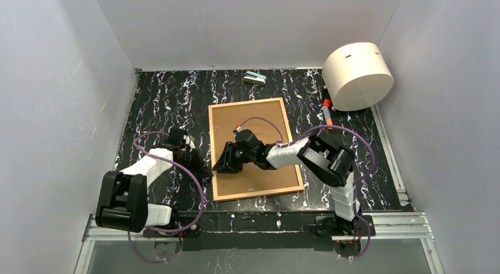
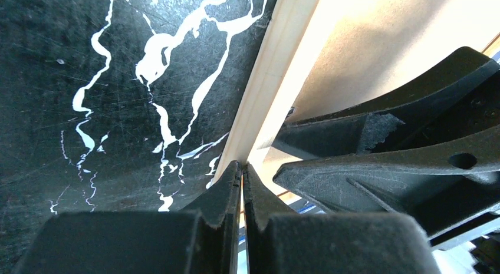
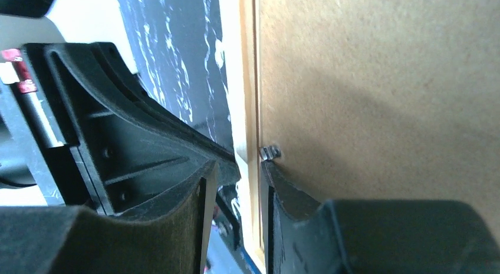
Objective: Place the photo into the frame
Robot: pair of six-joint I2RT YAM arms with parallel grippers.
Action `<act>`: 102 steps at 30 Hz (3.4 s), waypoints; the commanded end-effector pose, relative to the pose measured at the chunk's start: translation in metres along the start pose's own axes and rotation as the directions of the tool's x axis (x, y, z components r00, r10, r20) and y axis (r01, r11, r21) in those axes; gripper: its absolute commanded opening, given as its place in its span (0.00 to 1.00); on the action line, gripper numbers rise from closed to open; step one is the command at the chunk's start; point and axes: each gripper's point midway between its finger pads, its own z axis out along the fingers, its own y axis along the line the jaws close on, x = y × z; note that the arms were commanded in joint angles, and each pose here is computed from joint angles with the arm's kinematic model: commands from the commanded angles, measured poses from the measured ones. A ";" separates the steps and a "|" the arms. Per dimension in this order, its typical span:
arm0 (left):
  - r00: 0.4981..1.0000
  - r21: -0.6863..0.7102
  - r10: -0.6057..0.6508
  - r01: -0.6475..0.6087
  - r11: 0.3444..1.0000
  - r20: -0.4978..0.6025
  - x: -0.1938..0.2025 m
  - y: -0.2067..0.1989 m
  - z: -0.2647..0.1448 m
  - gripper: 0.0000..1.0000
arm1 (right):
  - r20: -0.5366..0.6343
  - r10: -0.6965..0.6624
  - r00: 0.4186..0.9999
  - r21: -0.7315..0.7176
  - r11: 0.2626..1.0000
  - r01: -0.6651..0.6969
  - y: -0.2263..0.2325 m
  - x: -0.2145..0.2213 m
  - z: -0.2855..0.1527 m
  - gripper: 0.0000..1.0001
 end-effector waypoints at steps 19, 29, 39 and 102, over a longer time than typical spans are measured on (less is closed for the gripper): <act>0.993 0.058 0.003 0.004 0.998 -0.121 0.024 -0.002 0.010 0.06 | 0.201 0.057 0.978 0.065 0.995 -0.072 0.001 -0.030 -0.043 0.33; 0.991 0.039 -0.024 0.029 0.999 -0.132 0.027 0.005 0.015 0.04 | 0.101 0.086 0.991 0.093 0.991 -0.095 -0.011 -0.007 -0.016 0.30; 0.990 0.023 -0.037 0.040 0.999 -0.135 0.029 0.008 0.015 0.03 | 0.135 0.093 0.986 0.106 0.988 -0.108 -0.022 -0.011 -0.004 0.39; 0.984 -0.066 0.145 -0.139 0.988 0.105 -0.110 -0.038 0.036 0.13 | 0.249 0.043 0.968 -0.002 0.999 -0.044 -0.009 -0.191 0.036 0.41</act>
